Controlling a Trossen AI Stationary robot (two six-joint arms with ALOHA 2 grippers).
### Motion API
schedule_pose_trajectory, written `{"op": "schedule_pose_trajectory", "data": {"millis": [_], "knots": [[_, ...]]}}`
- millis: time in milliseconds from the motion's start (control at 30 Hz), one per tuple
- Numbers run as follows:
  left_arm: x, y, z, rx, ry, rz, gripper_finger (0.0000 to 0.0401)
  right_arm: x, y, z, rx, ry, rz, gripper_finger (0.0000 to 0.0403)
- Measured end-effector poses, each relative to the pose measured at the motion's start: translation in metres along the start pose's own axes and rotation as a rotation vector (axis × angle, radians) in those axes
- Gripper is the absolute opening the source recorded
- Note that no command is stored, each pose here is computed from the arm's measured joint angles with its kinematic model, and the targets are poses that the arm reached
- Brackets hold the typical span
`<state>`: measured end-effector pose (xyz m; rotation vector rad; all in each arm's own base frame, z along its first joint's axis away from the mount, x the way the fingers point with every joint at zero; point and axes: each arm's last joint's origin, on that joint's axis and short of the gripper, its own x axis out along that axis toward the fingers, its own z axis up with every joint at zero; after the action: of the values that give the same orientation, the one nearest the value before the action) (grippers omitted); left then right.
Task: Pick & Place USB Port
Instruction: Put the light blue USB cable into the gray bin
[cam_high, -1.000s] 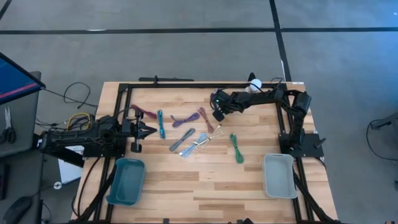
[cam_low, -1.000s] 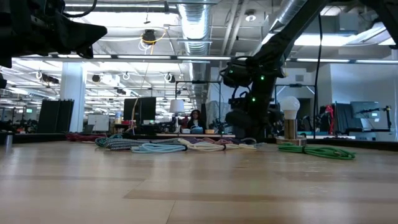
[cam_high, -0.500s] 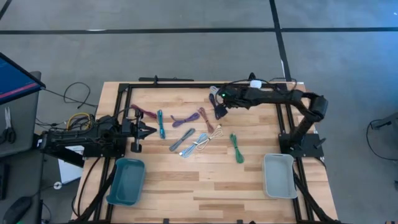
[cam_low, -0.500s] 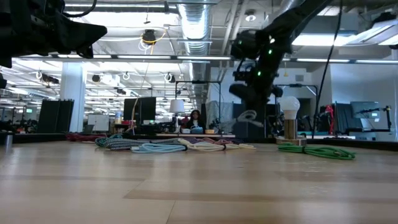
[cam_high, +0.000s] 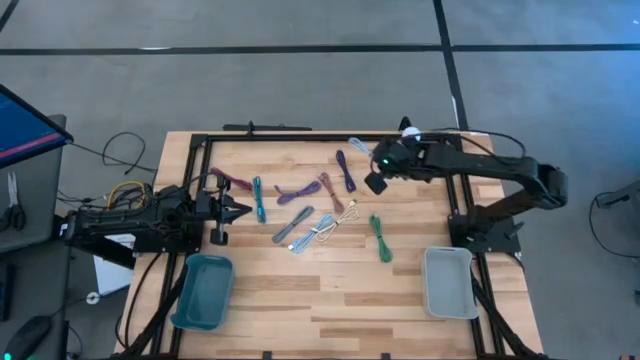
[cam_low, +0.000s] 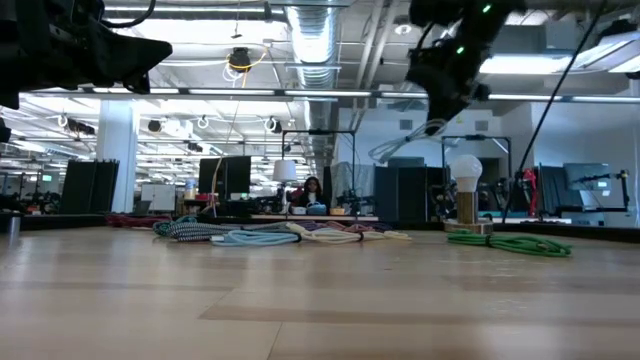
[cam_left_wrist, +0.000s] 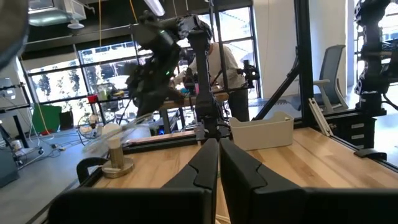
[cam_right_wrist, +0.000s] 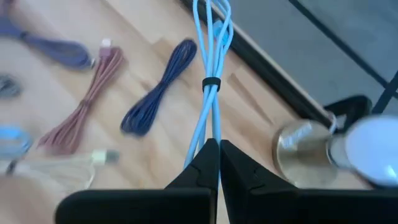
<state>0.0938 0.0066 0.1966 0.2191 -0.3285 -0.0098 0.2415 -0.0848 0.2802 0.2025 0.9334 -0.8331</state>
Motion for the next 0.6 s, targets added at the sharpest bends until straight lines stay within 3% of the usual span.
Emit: {"op": "schedule_pose_trajectory", "data": {"millis": [233, 600], "knots": [[0.0, 0.0, 0.0, 0.0, 0.0, 0.0, 0.0017, -0.05, -0.005, -0.029, 0.041, 0.046, 0.054, 0.0], [0.0, 0.0, 0.0, 0.0, 0.0, 0.0, 0.0017, -0.106, -0.014, -0.079, 0.093, 0.253, 0.279, 0.0]]}}
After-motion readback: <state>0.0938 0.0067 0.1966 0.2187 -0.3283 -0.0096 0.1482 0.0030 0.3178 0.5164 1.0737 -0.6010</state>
